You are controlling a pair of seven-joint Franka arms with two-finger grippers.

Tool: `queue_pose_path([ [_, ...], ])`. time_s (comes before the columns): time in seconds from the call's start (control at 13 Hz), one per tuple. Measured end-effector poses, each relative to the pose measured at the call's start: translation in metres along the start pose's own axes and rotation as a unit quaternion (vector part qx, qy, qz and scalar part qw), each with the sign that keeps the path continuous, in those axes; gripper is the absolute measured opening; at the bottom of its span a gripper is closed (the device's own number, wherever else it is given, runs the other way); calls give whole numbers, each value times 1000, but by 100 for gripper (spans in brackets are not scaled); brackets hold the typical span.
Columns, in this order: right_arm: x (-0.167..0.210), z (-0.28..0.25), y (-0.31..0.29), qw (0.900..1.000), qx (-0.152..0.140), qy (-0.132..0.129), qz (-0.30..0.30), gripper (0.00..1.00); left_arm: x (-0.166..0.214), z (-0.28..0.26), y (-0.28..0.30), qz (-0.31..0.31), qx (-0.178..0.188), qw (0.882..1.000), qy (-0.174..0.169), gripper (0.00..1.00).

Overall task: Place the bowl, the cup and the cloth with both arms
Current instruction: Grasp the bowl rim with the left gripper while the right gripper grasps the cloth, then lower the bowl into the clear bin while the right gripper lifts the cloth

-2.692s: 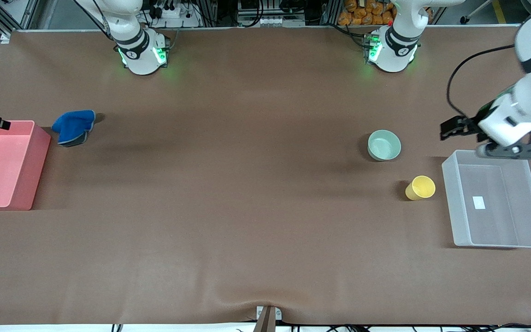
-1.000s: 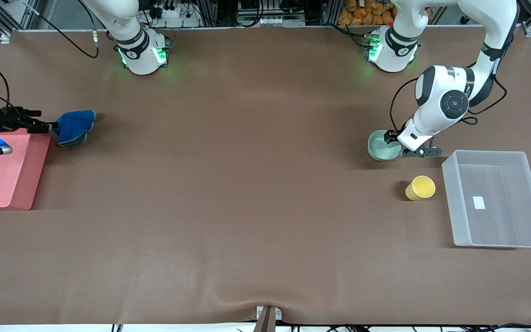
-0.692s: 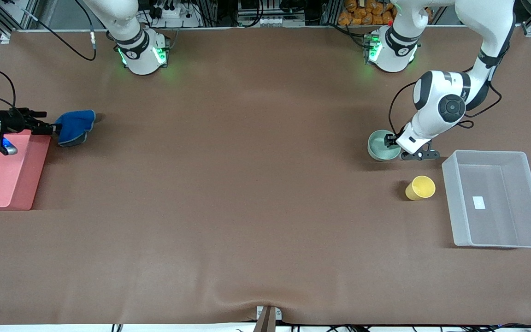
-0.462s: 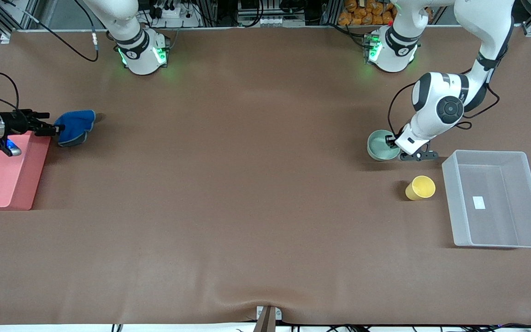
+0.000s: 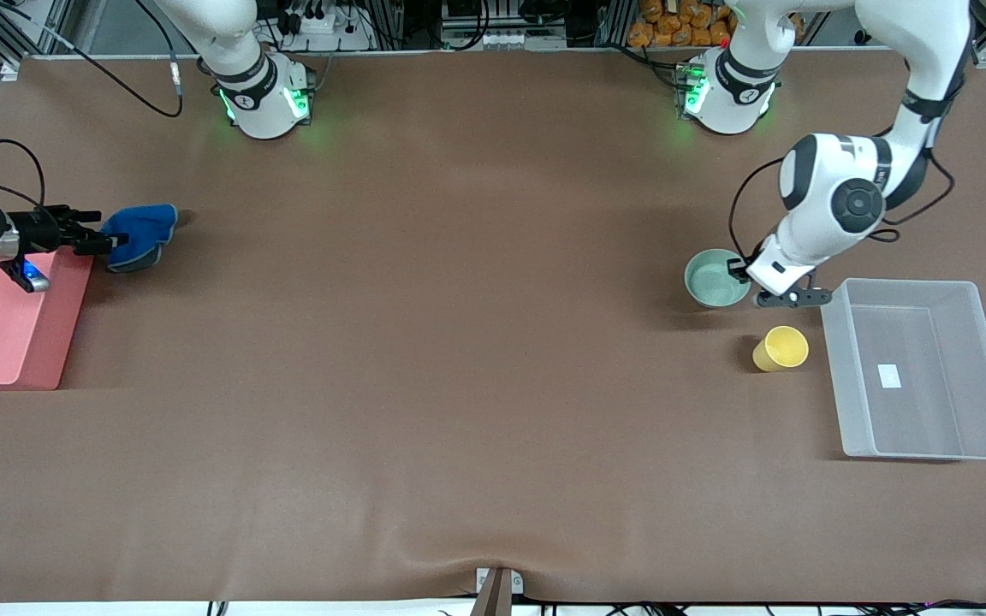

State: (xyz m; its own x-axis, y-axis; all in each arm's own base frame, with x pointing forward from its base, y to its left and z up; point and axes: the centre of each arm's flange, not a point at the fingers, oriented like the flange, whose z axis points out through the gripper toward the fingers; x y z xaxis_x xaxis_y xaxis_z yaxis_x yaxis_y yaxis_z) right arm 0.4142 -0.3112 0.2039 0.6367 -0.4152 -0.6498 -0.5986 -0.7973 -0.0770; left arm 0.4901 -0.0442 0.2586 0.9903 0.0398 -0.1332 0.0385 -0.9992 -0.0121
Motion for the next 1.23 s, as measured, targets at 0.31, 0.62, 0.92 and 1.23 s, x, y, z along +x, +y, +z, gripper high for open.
queue_pose_path([
  [0.31, 3, 4, 1, 1000, 0, -1, 0, 100, 44, -83, -69, 6, 1, 1000, 16, 4],
  [0.62, 3, 3, 0, 1000, 0, 0, -1, 65, 54, -128, -187, 1, -12, 1000, 24, 4],
  [0.92, 3, 3, -1, 1000, 0, 0, -2, 19, 78, -118, -253, -25, -19, 999, 15, 4],
  [1.23, 1, -6, -7, 1000, -1, 3, -7, 3, 115, -55, -266, -17, -38, 999, 10, 4],
])
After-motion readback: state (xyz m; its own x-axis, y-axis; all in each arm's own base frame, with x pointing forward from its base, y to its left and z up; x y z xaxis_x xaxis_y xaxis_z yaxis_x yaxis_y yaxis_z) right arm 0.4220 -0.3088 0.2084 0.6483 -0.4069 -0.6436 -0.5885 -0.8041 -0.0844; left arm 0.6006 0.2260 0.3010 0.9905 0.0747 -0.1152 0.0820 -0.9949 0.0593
